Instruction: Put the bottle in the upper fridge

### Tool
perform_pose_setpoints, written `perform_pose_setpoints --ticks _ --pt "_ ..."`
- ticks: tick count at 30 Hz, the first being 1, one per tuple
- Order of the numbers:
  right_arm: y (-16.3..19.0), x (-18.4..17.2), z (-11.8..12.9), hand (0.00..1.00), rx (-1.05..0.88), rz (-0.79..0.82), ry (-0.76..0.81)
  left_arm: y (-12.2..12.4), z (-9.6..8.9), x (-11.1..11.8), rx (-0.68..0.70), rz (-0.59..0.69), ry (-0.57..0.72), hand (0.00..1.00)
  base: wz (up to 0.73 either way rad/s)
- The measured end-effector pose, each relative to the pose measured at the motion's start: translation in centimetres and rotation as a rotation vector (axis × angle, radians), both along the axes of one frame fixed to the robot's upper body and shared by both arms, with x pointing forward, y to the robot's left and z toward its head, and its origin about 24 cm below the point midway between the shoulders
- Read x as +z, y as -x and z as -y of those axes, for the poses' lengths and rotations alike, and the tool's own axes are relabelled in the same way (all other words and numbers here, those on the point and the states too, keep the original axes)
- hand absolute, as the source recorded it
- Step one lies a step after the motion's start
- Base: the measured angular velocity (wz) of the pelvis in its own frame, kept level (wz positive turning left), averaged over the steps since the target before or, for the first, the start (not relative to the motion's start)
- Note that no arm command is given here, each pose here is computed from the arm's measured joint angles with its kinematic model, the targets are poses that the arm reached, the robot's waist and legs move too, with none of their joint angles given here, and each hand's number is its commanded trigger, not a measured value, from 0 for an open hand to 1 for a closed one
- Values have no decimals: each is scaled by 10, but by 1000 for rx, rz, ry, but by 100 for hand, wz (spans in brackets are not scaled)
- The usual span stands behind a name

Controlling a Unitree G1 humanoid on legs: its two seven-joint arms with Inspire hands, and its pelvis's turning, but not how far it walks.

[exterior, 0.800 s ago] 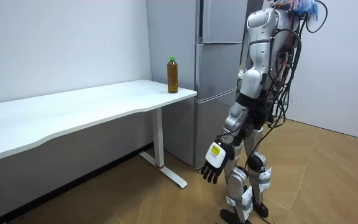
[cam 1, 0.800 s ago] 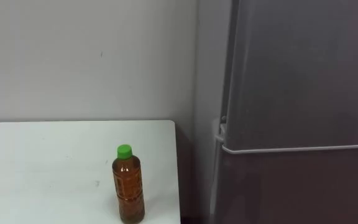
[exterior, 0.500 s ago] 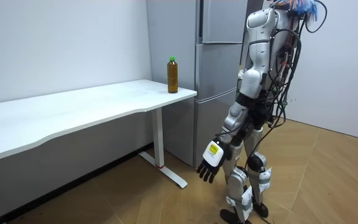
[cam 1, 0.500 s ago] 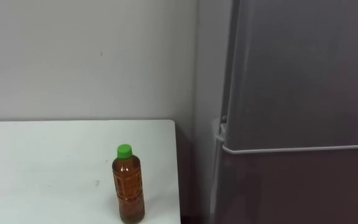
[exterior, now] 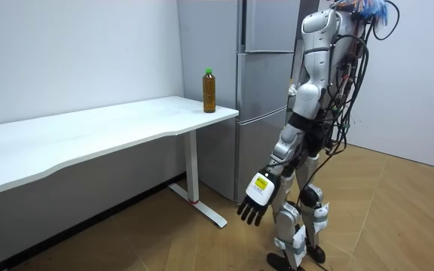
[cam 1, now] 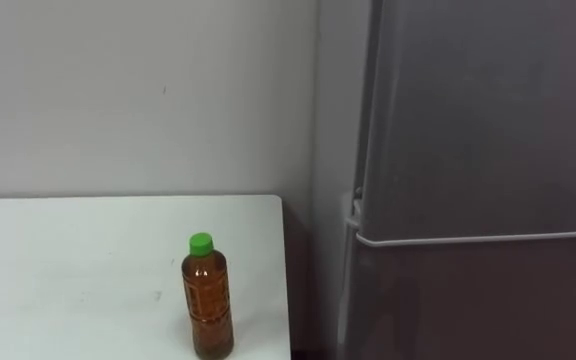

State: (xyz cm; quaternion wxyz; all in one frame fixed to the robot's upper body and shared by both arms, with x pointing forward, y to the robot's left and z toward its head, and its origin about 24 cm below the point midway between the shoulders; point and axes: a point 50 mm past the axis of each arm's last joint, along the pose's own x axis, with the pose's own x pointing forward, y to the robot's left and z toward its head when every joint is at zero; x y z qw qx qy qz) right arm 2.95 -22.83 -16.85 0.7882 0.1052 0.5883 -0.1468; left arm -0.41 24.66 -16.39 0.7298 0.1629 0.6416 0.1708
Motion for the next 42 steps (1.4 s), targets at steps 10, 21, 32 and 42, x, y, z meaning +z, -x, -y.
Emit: perform_pose_setpoints --ticks 10,21,32,42 --pt "-3 2 7 0 25 4 18 -15 -13 5 342 162 -20 0 0" --pt "0 5 21 0 24 2 64 -92 -45 48 507 634 -129 0 0" --pt "0 8 20 0 41 29 90 -164 -65 141 460 1159 -236 0 -2" --pt "0 7 18 0 50 29 86 -184 -61 226 395 1541 -282 0 1"
